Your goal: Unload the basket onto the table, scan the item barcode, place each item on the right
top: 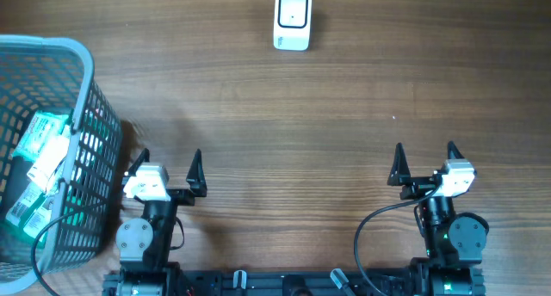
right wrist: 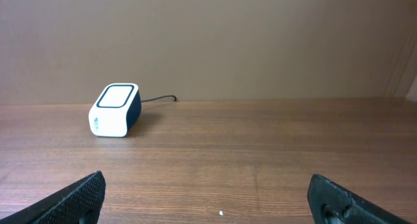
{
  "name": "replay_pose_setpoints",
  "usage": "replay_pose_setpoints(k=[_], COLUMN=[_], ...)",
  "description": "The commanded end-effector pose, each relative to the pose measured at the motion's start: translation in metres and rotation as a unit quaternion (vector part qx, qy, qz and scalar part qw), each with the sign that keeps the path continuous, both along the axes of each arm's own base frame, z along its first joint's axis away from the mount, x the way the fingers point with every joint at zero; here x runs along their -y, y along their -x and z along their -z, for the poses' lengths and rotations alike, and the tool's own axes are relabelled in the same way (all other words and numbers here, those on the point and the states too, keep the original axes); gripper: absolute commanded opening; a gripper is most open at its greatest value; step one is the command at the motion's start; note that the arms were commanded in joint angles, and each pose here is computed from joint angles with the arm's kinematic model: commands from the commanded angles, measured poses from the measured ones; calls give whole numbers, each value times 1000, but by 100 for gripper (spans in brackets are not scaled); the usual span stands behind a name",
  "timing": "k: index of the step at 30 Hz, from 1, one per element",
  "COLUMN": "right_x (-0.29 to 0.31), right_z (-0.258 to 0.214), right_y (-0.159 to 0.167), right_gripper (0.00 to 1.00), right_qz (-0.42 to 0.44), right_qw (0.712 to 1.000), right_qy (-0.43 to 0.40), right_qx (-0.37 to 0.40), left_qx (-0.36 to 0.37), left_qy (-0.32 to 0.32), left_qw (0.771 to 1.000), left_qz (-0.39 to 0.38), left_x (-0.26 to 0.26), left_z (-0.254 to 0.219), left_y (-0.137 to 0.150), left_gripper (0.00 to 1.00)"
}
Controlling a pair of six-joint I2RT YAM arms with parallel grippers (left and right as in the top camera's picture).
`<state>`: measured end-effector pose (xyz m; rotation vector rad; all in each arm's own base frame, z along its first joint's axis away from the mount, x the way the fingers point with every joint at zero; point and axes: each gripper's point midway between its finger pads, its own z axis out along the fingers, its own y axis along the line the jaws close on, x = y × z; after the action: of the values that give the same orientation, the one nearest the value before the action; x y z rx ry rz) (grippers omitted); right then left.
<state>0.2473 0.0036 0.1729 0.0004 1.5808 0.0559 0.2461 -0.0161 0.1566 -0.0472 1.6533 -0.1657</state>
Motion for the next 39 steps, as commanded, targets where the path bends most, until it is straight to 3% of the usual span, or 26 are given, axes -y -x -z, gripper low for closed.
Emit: replay_pose_setpoints(k=[1,9,15,18,25,28,31,35,39], right_x=[2,2,2,2,2,2,2,2,2], right_z=[-2,-2,-2,-2,-2,-2,-2,-2,-2], right_y=[0,0,0,0,0,0,0,0,0], right_gripper=[100,100,100,100,100,100,100,100,100], right_qz=[6,6,6,6,6,6,6,6,6], right_qw=[1000,1000,1000,1000,1000,1000,1000,1000,1000], right_qy=[5,5,5,5,5,5,5,5,5], right_qx=[5,5,5,5,5,5,5,5,5], left_qx=[-1,8,111,112,95,36,-65,-152,-179], left_qy=[-5,-8,4,1,1,14,78,82,84], left_qw=[1000,1000,994,991,992,996,995,985,980], left_qz=[-9,-22,-19,75,84,79,-24,11,21], left_x=[-4,-8,-7,25,28,27,-4,10,14], left_z=[2,-2,-53,-58,-128,-153,-180,-230,-222], left_y=[0,-1,1,7,7,3,2,17,21], left_gripper=[100,100,100,100,100,100,100,100,100])
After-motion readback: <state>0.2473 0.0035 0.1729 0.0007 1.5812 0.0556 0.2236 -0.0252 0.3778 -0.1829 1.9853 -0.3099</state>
